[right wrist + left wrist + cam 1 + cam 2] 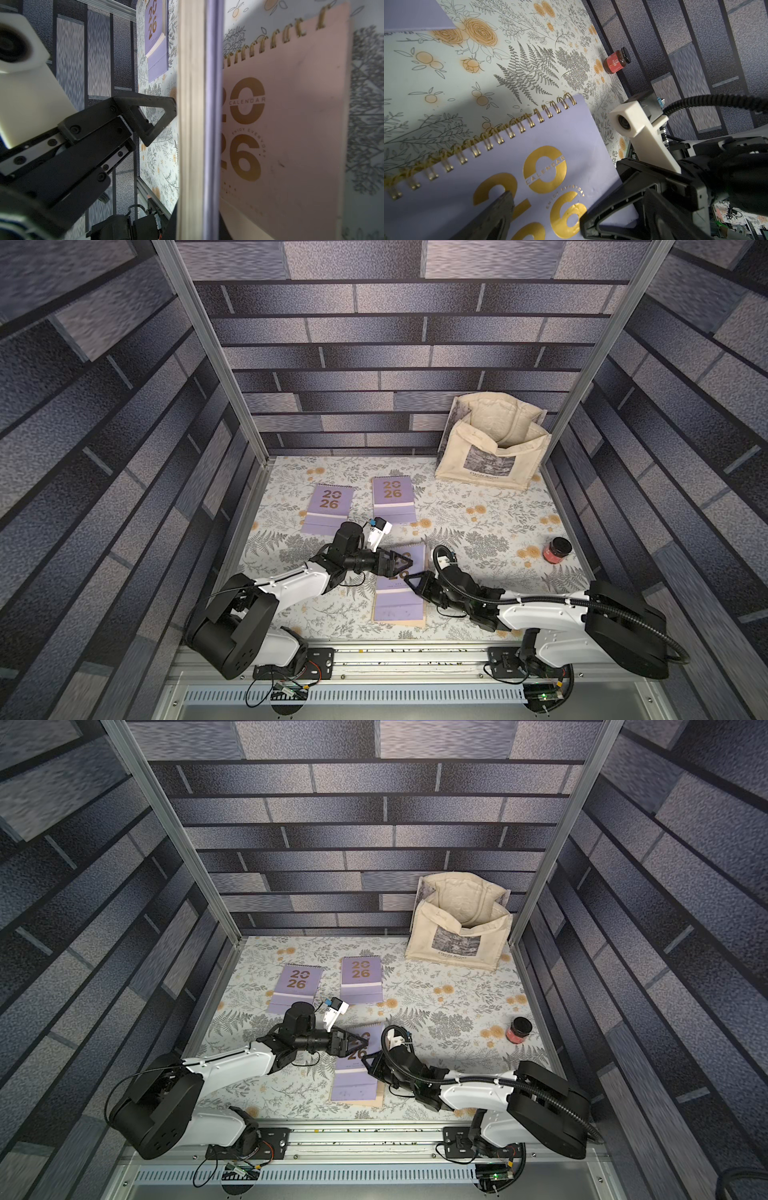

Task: Stack the calendars
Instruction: Place the calendar at the calendar.

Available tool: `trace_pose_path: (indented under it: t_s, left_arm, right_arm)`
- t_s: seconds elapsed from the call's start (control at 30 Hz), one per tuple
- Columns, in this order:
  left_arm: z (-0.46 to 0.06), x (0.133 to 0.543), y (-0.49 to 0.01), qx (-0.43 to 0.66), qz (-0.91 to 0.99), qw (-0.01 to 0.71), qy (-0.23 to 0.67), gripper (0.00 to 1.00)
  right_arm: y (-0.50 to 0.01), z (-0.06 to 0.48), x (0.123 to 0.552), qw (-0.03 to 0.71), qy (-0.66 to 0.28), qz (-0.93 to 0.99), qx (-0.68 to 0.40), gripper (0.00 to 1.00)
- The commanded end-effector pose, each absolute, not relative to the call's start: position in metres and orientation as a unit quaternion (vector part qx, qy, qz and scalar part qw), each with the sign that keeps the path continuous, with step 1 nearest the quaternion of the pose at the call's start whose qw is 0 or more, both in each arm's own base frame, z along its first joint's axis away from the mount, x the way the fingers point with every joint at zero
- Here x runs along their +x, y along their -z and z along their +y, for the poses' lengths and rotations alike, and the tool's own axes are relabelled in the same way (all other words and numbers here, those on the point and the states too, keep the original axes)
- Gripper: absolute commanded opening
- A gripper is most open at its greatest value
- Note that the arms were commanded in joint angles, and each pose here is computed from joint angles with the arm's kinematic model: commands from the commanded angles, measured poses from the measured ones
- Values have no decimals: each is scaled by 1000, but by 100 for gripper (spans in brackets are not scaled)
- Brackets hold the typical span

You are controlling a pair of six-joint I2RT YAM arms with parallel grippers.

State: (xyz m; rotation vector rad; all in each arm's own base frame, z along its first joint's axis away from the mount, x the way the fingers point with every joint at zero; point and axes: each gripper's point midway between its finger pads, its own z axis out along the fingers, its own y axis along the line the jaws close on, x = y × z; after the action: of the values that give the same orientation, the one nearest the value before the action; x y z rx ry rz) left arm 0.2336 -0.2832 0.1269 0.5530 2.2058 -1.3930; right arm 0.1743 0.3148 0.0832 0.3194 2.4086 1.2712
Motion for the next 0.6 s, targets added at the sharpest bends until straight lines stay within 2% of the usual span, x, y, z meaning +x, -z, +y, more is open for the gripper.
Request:
trace_pose_path:
  t_s: [0.0, 0.07, 0.57]
  left_arm:
    - [-286, 237, -128, 208, 805, 239, 501, 100]
    - [-286, 237, -128, 209, 805, 238, 501, 100]
    - [-286, 239, -126, 205, 807, 242, 499, 100]
  right_arm:
    - [-61, 303, 167, 184, -406, 887, 118, 31]
    - [-60, 302, 166, 183, -403, 889, 116, 40]
    - [-69, 285, 167, 202, -364, 903, 108, 62]
